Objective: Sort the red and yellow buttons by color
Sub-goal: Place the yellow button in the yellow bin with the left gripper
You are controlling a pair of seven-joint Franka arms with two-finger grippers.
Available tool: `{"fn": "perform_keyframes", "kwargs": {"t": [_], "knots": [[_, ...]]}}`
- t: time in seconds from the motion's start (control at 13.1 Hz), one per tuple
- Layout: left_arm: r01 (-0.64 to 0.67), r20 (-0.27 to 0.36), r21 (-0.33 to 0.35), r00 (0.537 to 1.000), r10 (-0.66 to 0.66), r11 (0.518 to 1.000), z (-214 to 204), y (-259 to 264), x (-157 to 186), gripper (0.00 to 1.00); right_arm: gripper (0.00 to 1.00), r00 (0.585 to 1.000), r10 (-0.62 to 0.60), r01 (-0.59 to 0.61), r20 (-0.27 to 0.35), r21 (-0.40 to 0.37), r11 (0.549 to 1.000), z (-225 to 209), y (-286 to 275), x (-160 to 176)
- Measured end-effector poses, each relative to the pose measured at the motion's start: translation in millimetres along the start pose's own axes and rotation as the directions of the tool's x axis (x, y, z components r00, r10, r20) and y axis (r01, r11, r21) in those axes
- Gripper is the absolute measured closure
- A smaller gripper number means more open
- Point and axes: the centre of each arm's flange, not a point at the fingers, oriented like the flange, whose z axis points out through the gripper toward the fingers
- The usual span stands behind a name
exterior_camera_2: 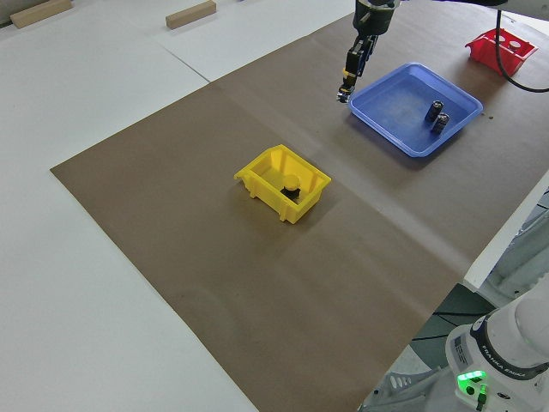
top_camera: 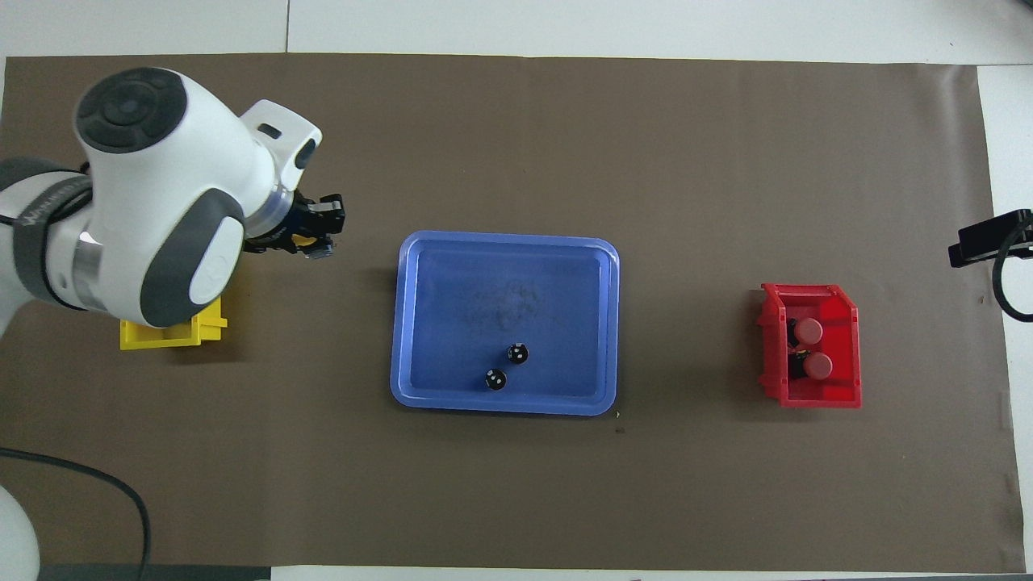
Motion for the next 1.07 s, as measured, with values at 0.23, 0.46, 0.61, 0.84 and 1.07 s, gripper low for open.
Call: {"fn": "perform_keyframes", "kwargs": {"t": [0.23,0.46,0.61,0.84,1.07], "knots": [[-0.089,-0.006,-0.01,0.996,0.089,0.996,1.2,-104.7,42.7,0.59,0.0,1.0,0.0,0.0,0.001,0.0,1.0,0.4,0.0,0.0],[-0.173,-0.029,-0.025,0.985,0.172,0.985,13.7,-197.9,63.0,0.59,0.0,1.0,0.0,0.0,0.001,0.0,1.0,0.4,-0.1,0.0],[-0.19,-0.031,-0.026,0.981,0.189,0.981,33.5,-211.1,62.8,0.59,0.0,1.0,0.0,0.0,0.001,0.0,1.0,0.3,-0.2,0.0],[-0.226,-0.016,-0.029,0.974,0.225,0.974,51.5,-203.7,58.2,0.59,0.0,1.0,-0.004,0.004,0.001,0.0,1.0,0.5,-2.0,0.2],[-0.235,0.0,-0.032,0.972,0.236,0.971,59.9,-200.9,54.2,0.59,0.0,1.0,-0.008,0.008,0.002,0.0,1.0,0.6,-4.1,0.4]]}}
